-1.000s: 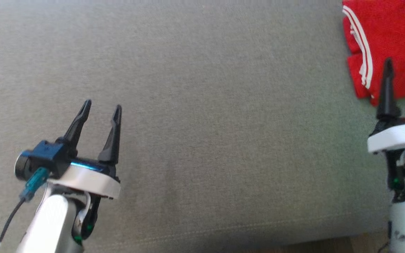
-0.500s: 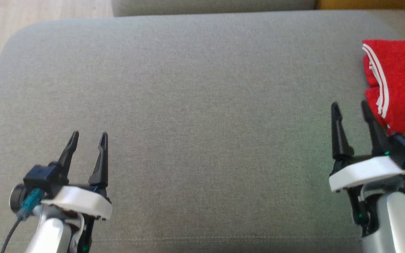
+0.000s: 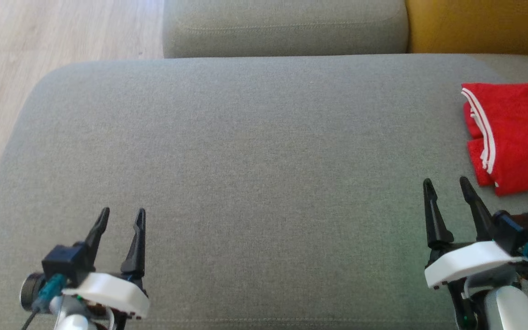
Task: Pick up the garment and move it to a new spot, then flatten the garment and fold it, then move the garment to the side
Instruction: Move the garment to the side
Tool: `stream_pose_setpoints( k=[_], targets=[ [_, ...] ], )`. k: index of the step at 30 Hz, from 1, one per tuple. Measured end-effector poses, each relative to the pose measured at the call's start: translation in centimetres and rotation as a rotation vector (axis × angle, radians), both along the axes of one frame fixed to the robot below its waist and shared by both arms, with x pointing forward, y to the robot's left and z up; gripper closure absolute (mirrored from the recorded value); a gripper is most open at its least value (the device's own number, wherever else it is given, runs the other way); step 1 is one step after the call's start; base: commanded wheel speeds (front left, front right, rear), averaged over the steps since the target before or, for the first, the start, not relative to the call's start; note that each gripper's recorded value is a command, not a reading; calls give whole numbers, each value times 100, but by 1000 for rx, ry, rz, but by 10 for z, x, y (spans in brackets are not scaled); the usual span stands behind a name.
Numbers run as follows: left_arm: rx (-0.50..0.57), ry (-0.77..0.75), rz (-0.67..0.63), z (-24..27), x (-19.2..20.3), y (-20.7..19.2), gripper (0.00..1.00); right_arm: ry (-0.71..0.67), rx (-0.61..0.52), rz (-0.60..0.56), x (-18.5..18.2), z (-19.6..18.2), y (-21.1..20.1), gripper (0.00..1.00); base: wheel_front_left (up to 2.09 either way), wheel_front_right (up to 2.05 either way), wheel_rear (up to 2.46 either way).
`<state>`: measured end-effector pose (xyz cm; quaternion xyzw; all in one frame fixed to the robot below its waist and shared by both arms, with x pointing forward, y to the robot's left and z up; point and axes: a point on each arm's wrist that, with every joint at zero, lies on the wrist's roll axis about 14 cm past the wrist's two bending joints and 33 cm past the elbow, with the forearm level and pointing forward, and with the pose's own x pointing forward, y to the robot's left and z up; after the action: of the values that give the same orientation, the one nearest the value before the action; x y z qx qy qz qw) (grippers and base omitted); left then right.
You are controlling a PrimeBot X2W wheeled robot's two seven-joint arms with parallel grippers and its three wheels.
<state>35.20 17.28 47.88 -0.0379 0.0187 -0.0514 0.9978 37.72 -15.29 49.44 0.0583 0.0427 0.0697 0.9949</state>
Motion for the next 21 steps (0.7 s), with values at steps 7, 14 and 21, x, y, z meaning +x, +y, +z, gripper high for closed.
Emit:
stream_pose_setpoints(
  k=[7, 14, 21],
  targets=[
    [0, -4, -23, 1, -5, -7, 0, -2, 0, -11, -10, 1, -4, 0, 0, 0, 0],
    [1, -6, -22, 2, -6, -7, 0, -3, -1, -10, -12, 2, -3, 0, 0, 0, 0],
    [-3, -3, -11, 1, -7, -4, 0, 3, -1, 2, -11, 0, 0, 0, 0, 0, 0]
  ],
)
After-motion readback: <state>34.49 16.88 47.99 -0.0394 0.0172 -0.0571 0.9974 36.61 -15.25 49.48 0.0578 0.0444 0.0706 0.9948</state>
